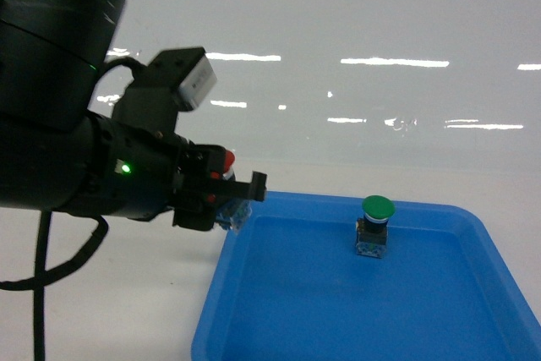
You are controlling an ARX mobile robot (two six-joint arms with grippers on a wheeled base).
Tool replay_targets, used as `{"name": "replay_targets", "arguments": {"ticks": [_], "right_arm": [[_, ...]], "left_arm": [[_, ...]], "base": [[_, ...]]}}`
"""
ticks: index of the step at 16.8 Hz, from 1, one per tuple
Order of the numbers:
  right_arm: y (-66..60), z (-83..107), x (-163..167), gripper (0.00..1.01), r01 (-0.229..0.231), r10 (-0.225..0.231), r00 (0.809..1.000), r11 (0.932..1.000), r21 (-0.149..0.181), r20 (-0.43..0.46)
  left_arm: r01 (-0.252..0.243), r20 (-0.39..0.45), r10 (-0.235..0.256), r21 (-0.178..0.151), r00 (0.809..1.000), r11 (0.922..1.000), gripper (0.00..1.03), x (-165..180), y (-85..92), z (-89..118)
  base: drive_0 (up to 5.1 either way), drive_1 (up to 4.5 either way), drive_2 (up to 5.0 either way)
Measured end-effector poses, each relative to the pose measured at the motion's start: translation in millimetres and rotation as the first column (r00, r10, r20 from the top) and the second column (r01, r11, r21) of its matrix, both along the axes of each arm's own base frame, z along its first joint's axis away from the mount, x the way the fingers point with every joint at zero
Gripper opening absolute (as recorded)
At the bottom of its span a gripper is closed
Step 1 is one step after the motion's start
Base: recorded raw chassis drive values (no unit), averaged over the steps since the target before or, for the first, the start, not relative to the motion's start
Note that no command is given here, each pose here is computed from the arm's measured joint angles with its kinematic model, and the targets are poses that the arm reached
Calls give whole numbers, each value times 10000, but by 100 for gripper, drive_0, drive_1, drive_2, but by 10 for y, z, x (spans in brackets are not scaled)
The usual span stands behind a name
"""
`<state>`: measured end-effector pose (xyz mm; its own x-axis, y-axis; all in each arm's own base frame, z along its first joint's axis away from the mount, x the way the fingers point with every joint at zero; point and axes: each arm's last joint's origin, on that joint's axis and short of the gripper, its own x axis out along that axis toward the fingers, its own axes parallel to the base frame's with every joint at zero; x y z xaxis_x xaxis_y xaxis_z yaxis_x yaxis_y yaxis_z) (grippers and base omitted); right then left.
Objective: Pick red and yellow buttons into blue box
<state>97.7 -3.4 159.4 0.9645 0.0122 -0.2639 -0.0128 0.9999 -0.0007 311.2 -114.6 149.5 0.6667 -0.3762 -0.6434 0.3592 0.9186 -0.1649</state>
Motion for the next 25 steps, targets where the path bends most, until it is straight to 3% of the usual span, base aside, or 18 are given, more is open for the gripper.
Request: {"name": "replay_targets", "arguments": {"ticks": [3, 6, 7, 8, 12, 13, 15, 17, 18, 21, 25], "right_arm": [[0, 0, 0, 32, -4, 4, 10000, 10000, 1, 0], [0, 0, 0, 32, 0, 0, 10000, 10000, 0, 0], [0, 0, 0, 32, -4, 4, 10000, 10000, 1, 0], [0, 0, 0, 32, -4, 4, 10000, 10000, 1, 0], [0, 0, 0, 32, -4, 4, 10000, 10000, 1, 0], [0, 0, 0, 32, -3, 3, 10000, 10000, 5, 0], [0, 0, 0, 32, -4, 4, 10000, 10000, 1, 0], [0, 0, 0, 32, -4, 4, 10000, 10000, 1, 0], [0, 0, 0, 32, -4, 4, 10000, 10000, 1, 0], [0, 0, 0, 32, -4, 4, 10000, 10000, 1, 0], [0, 0, 0, 32, -4, 4, 10000, 10000, 1, 0]], "left_arm": [[-116, 649, 125, -157, 9978, 9998, 20, -79, 172, 153], [-409, 1715, 547, -828, 9837, 9957, 20, -312, 503, 376], [-569, 2220, 756, -895, 9721, 9944, 20, -423, 582, 457], [-731, 2739, 942, -864, 9571, 9936, 20, -537, 642, 503], [-1286, 3046, 1454, -747, 9413, 9889, 20, -926, 793, 518], [-1427, 3033, 1611, -823, 9392, 9863, 20, -1000, 818, 528], [-1811, 3407, 2082, -1099, 9168, 9773, 20, -1107, 849, 615], [-2056, 3821, 2459, -1438, 8908, 9680, 20, -1178, 843, 715], [-2100, 4170, 2658, -1754, 8692, 9618, 20, -1270, 784, 771], [-2209, 3789, 2705, -1698, 8850, 9604, 20, -1342, 701, 640], [-2298, 3862, 2815, -1753, 8784, 9573, 20, -1341, 704, 650]], "base": [[0, 0, 0], [0, 0, 0], [0, 0, 0], [0, 0, 0], [0, 0, 0], [0, 0, 0], [0, 0, 0], [0, 0, 0], [0, 0, 0], [0, 0, 0], [0, 0, 0]]}}
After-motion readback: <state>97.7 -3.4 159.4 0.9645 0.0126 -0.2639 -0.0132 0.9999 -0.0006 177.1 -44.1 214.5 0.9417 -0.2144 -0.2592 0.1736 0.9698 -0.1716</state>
